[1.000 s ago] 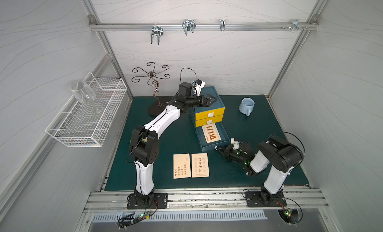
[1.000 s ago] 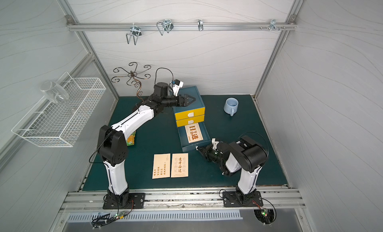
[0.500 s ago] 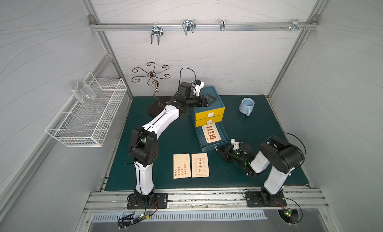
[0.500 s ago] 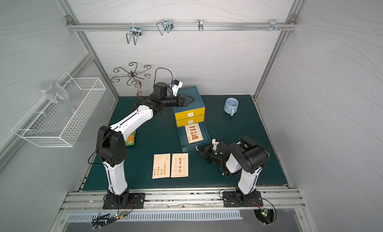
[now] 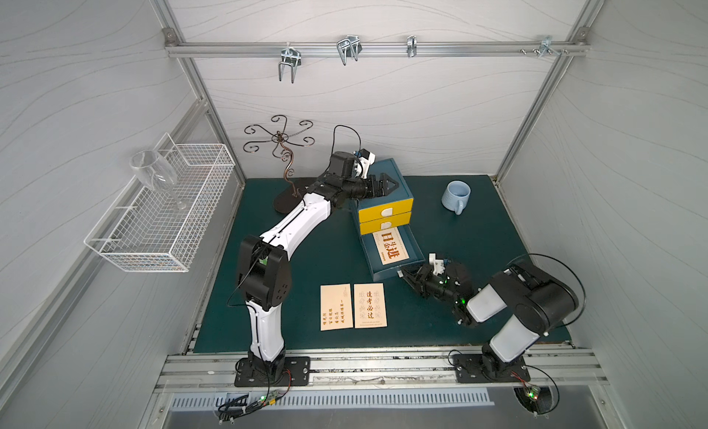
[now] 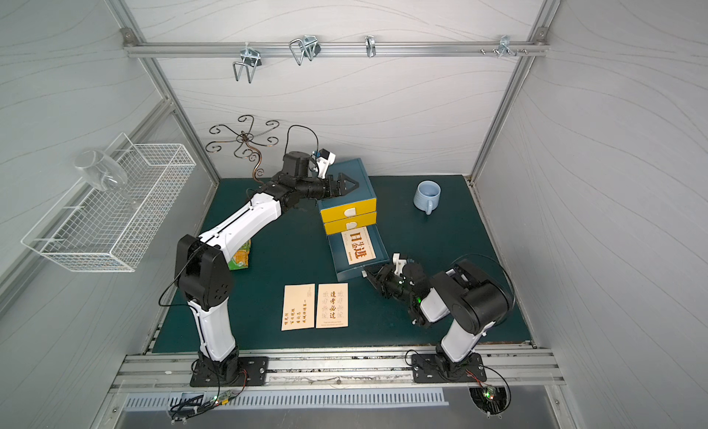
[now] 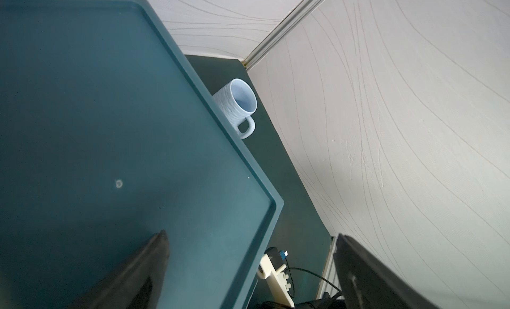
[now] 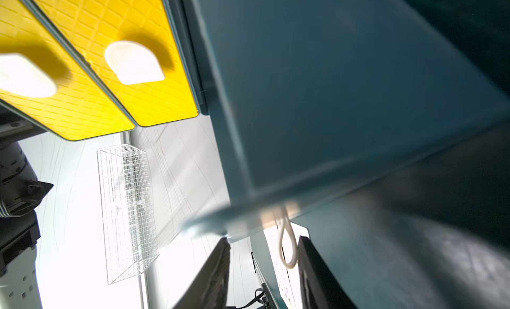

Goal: Take the postcards out of the drawer
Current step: Open the drawer in the storage box.

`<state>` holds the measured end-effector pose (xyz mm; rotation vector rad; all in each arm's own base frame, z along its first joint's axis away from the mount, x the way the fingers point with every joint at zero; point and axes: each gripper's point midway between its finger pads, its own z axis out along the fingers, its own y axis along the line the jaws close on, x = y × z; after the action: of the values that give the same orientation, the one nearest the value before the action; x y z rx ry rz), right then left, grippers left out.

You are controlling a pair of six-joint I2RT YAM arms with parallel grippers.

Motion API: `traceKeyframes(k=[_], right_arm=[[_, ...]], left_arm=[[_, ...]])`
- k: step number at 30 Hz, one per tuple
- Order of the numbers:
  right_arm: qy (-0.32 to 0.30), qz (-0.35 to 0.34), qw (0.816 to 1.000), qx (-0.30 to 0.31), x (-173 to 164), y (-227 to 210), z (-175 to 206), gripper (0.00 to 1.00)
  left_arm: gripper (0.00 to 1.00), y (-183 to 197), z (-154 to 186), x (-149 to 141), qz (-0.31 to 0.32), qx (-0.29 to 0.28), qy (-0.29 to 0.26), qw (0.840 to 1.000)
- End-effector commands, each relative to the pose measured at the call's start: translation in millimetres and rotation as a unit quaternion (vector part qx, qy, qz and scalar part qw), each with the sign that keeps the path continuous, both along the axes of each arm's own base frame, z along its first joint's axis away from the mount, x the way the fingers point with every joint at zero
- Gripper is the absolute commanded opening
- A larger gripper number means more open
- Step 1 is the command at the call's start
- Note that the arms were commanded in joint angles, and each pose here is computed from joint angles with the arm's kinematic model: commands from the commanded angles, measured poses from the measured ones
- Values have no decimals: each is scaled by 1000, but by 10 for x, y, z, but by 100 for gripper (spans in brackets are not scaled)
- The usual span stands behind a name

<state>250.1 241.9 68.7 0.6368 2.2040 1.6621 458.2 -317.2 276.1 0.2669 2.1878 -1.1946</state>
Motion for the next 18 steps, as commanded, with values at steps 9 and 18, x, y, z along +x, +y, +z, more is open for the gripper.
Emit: traceKeyframes(k=[9, 18], right_arm=[[-7, 24, 997, -73, -110, -63, 116, 53], [-76, 48, 973, -213, -124, -373, 710, 55]], left_arm=[[99, 102, 502, -133, 35, 8, -33, 999], [99, 98, 444, -641, 68, 57, -26, 996]])
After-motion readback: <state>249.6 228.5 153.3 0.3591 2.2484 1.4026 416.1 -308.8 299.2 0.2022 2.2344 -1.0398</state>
